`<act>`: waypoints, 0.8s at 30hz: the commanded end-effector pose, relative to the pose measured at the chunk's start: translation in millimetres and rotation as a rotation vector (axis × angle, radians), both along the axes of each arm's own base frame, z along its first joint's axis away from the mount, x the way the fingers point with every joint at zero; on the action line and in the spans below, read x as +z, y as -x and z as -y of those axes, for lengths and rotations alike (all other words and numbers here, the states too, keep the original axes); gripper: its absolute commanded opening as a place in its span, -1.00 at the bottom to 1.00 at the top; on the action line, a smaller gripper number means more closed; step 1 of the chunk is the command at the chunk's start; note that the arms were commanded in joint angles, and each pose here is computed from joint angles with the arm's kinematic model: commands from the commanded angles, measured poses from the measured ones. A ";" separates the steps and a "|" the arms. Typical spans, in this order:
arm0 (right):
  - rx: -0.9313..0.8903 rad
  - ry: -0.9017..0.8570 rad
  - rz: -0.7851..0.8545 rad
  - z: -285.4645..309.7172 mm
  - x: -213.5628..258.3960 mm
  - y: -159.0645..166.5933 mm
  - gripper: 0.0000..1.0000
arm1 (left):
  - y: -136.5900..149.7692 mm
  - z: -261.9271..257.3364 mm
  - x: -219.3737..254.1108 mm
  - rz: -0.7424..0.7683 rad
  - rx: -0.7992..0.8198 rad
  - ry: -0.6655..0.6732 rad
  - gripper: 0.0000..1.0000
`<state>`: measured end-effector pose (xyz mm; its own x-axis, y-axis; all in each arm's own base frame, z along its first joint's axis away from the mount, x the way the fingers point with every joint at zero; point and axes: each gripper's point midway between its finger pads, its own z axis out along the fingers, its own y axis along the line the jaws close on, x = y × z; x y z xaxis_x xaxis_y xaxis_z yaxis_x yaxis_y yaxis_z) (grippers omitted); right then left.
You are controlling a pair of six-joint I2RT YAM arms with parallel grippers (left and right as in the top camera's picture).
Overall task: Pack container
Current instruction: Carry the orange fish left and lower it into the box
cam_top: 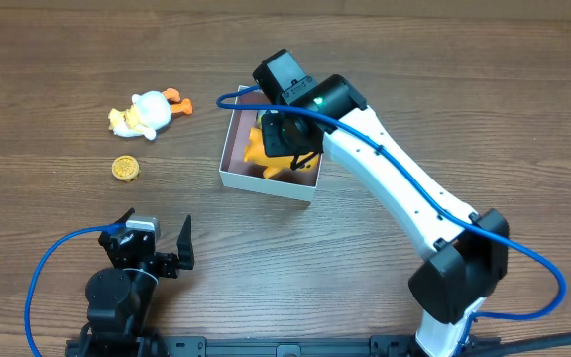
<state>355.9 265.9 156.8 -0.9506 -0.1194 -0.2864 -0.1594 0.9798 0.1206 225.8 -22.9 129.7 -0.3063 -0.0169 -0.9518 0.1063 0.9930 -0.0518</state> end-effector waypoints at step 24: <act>-0.060 0.115 -0.033 24.0 -41.8 -12.2 -0.92 | -0.4 -2.0 0.5 0.006 0.014 0.013 1.00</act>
<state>370.7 249.8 126.2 -0.9613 -0.0964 -0.2582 -0.1112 0.9929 0.0431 225.8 -22.9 129.7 -0.3063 -0.0169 -0.9518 0.1063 0.9930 -0.0518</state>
